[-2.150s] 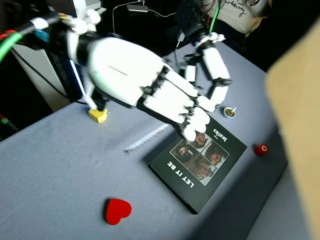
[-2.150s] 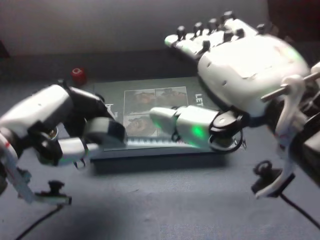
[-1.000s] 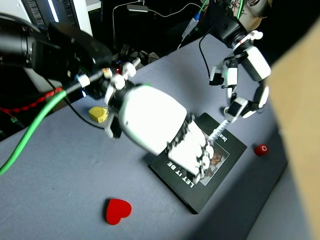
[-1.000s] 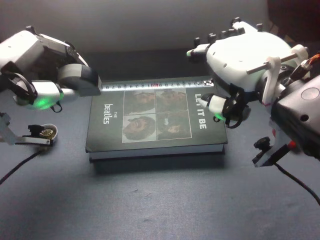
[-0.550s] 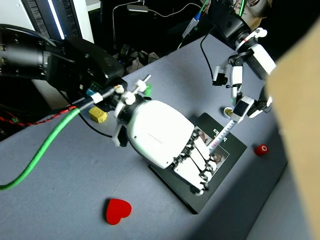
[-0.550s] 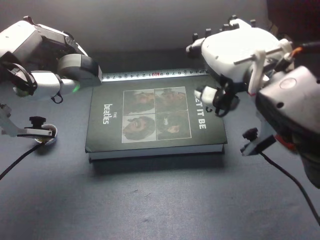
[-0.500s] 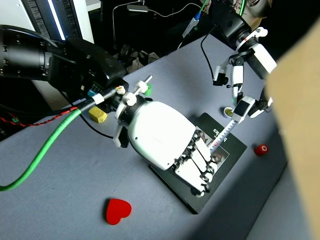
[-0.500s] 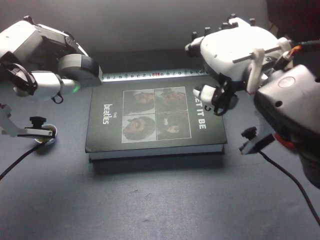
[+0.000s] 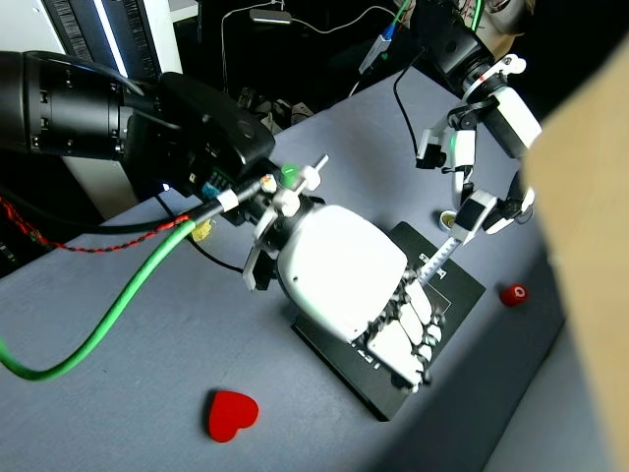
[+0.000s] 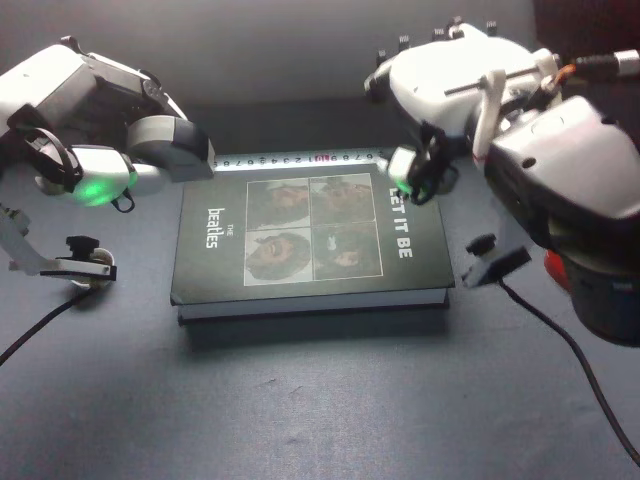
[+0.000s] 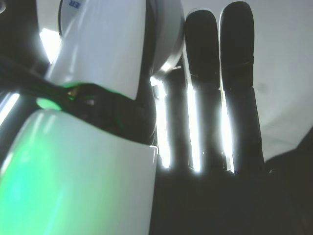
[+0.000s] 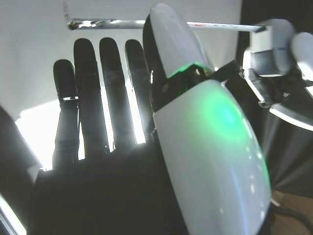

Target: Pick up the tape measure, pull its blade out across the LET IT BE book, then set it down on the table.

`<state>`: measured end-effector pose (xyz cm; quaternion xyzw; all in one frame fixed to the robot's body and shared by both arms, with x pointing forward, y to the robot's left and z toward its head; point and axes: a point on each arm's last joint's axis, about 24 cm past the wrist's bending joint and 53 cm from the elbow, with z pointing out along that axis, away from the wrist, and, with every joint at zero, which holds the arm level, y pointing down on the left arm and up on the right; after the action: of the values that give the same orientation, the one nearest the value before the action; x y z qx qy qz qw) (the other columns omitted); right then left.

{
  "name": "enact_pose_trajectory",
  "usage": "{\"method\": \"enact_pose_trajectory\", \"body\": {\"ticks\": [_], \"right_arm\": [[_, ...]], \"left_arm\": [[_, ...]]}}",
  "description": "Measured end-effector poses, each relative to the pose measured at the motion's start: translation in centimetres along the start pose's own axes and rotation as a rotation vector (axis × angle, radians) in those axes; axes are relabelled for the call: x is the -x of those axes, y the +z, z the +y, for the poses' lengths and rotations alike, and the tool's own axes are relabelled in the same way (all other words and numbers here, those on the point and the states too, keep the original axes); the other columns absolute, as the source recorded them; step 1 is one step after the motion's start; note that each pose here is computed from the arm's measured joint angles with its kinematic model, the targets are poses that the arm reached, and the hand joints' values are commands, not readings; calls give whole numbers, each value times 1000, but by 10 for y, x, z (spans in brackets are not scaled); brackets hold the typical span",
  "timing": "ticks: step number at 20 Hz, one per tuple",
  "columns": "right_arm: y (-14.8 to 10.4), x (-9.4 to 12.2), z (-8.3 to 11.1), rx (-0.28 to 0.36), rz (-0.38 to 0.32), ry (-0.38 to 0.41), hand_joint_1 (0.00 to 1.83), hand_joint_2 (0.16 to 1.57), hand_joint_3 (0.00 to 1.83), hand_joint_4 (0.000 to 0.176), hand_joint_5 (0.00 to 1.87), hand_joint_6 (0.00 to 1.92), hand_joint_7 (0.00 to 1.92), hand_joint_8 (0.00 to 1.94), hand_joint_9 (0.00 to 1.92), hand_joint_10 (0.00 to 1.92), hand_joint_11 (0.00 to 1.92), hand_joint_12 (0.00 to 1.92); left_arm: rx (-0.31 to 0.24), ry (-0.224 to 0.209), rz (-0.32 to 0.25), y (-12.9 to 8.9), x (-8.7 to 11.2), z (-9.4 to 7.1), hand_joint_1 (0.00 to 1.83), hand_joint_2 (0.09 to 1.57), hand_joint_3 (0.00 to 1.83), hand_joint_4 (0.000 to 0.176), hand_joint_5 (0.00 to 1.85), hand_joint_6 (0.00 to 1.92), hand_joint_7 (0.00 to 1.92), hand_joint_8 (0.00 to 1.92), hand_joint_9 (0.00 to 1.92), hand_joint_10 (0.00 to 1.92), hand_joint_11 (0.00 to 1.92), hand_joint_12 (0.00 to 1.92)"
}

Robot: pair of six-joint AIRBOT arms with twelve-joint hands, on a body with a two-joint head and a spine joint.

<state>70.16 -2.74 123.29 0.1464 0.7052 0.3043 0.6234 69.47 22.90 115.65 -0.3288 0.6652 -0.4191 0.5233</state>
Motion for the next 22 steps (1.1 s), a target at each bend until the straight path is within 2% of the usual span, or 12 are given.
{"method": "enact_pose_trajectory", "body": {"ticks": [7, 8, 14, 17, 22], "right_arm": [[1, -5, -1, -5, 10, 0, 978, 1211, 4, 0, 526, 7, 593, 14, 552, 17, 37, 1130], [1, -6, -1, -7, 12, 1, 976, 1211, 4, 0, 523, 6, 590, 12, 551, 15, 36, 1131], [0, -10, -6, -12, 16, -17, 970, 1211, 2, 0, 528, 6, 585, 6, 570, 20, 52, 1144], [0, -5, -1, 20, -12, -44, 965, 1209, 1, 0, 534, 8, 590, 8, 574, 20, 55, 1146], [1, -3, -4, 12, -17, -39, 959, 1207, 0, 0, 522, 1, 597, 8, 579, 19, 66, 1149]], "left_arm": [[0, 1, 1, 0, 0, 0, 1390, 1064, 0, 0, 1040, 710, 1172, 766, 939, 1119, 832, 998], [-1, 2, 0, 0, 0, 0, 1391, 1058, 0, 0, 1086, 664, 1167, 764, 940, 1112, 830, 1003], [-17, -7, -11, 4, 4, -7, 1391, 1059, 0, 0, 1071, 669, 1173, 766, 941, 1109, 837, 1003], [-15, -4, -4, 4, 2, -7, 1391, 1058, 0, 0, 1081, 663, 1168, 772, 943, 1104, 838, 1001], [-13, -4, 4, 2, 0, -7, 1389, 1065, 0, 0, 1078, 648, 1148, 824, 919, 1129, 837, 1008]]}}
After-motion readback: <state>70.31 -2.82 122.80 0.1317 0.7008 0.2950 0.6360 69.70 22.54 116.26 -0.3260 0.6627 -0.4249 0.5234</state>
